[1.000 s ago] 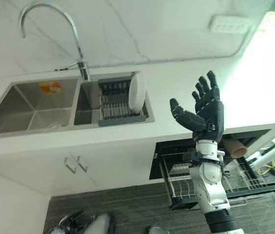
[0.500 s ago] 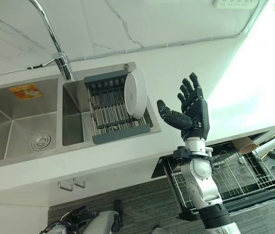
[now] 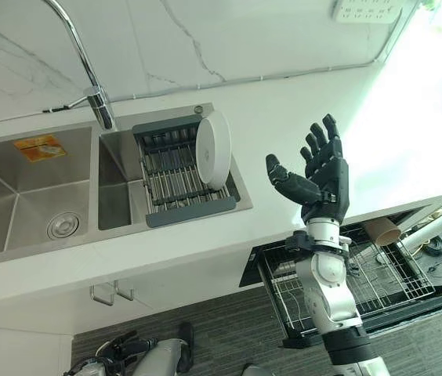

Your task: Place the dishes in the dishwasher.

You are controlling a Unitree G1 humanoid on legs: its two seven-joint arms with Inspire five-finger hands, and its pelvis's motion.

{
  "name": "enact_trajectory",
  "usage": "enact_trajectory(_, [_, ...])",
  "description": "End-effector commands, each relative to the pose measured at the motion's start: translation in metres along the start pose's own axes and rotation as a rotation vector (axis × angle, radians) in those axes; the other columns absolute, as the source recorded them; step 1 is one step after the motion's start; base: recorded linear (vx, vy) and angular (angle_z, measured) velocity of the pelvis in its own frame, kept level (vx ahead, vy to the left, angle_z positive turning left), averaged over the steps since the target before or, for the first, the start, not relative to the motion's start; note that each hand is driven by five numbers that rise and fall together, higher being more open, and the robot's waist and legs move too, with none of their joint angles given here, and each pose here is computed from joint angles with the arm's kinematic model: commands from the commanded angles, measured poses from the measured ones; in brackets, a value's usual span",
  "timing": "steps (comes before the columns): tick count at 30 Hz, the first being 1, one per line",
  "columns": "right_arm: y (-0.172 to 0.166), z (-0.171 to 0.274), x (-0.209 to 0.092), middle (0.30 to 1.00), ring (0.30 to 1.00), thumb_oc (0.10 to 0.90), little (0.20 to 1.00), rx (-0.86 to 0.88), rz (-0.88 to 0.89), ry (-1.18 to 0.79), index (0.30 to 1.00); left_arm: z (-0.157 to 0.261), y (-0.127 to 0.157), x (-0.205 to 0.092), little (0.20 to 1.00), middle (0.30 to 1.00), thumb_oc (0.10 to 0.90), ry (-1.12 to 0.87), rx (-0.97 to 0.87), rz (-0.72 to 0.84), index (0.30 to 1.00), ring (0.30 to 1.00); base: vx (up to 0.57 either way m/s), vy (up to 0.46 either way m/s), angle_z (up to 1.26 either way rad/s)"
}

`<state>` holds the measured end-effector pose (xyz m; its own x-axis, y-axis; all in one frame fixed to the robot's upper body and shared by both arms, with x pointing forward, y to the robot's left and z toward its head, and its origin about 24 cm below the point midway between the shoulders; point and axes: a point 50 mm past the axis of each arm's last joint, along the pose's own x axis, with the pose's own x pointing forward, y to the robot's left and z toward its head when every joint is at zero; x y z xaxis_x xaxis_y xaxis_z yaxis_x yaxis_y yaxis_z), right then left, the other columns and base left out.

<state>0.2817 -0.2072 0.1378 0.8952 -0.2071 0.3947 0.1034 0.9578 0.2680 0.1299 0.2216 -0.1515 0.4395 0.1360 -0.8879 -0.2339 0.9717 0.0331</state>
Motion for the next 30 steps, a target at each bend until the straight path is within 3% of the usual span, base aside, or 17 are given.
enact_trajectory(1, [0.019,0.055,0.023,0.9,0.9,0.8,0.9,0.088,0.104,-0.253,0.9,-0.081,0.027,-0.02,0.9,0.9,0.8,0.286,0.165,0.054,0.9,0.9,0.0,0.0,0.0])
enact_trajectory(8, [0.027,0.048,0.026,0.9,0.9,0.8,0.9,0.116,0.117,-0.206,0.9,-0.079,0.029,-0.02,0.9,0.9,0.8,0.288,0.181,0.052,0.9,0.9,0.02,0.003,0.05])
enact_trajectory(17, [0.041,0.045,0.037,0.9,0.9,0.8,0.9,0.146,0.118,-0.196,0.9,-0.056,0.035,-0.014,0.9,0.9,0.8,0.204,0.444,0.117,0.9,0.9,0.01,-0.001,0.01])
enact_trajectory(30, [0.052,0.038,0.043,0.9,0.9,0.8,0.9,0.168,0.098,-0.174,0.9,-0.054,0.037,-0.014,0.9,0.9,0.8,0.202,0.414,0.122,0.9,0.9,0.02,-0.007,0.08])
